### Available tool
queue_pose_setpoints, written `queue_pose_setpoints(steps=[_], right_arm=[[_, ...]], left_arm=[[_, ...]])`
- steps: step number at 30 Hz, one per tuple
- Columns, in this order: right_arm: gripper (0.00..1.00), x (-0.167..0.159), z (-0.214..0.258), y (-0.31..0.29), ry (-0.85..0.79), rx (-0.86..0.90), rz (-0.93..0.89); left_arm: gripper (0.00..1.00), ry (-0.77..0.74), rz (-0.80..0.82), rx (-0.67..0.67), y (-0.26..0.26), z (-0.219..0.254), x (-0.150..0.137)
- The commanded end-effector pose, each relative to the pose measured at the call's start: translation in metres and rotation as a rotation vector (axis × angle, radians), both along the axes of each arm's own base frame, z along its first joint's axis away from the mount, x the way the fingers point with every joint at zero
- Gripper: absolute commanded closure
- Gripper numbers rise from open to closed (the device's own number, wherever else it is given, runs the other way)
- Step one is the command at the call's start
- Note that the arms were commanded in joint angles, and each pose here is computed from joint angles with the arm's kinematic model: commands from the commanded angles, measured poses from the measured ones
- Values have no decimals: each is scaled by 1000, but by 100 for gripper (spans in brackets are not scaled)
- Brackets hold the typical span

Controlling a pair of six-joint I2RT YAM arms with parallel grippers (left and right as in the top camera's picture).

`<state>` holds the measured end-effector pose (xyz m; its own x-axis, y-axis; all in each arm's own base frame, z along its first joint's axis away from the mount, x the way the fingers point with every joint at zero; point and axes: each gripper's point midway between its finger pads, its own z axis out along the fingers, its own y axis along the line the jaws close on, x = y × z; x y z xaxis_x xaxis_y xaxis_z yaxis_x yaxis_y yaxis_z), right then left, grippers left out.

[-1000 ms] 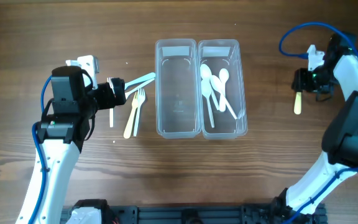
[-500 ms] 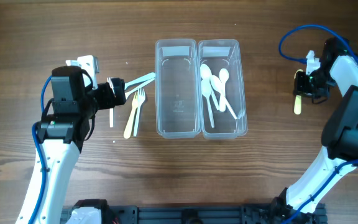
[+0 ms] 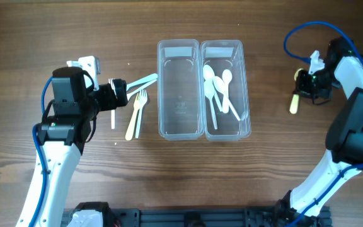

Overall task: Pack container
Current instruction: 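Grasp the yellow spoon with the right gripper, then place the yellow spoon in the right container, lift right arm away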

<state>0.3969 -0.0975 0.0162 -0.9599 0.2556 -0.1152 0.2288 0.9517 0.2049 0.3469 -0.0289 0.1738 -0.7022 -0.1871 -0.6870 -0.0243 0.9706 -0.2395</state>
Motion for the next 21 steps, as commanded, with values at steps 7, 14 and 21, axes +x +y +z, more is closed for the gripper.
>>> queue_pose_setpoints(steps=[7, 14, 21], right_arm=[[96, 30, 165, 117, -423, 71, 225], [96, 14, 154, 186, -381, 123, 330], [87, -8, 106, 245, -315, 110, 468]], left_arm=[[0, -25, -7, 20, 3, 9, 5], [0, -25, -7, 20, 3, 9, 5], [0, -25, -7, 20, 3, 9, 5]])
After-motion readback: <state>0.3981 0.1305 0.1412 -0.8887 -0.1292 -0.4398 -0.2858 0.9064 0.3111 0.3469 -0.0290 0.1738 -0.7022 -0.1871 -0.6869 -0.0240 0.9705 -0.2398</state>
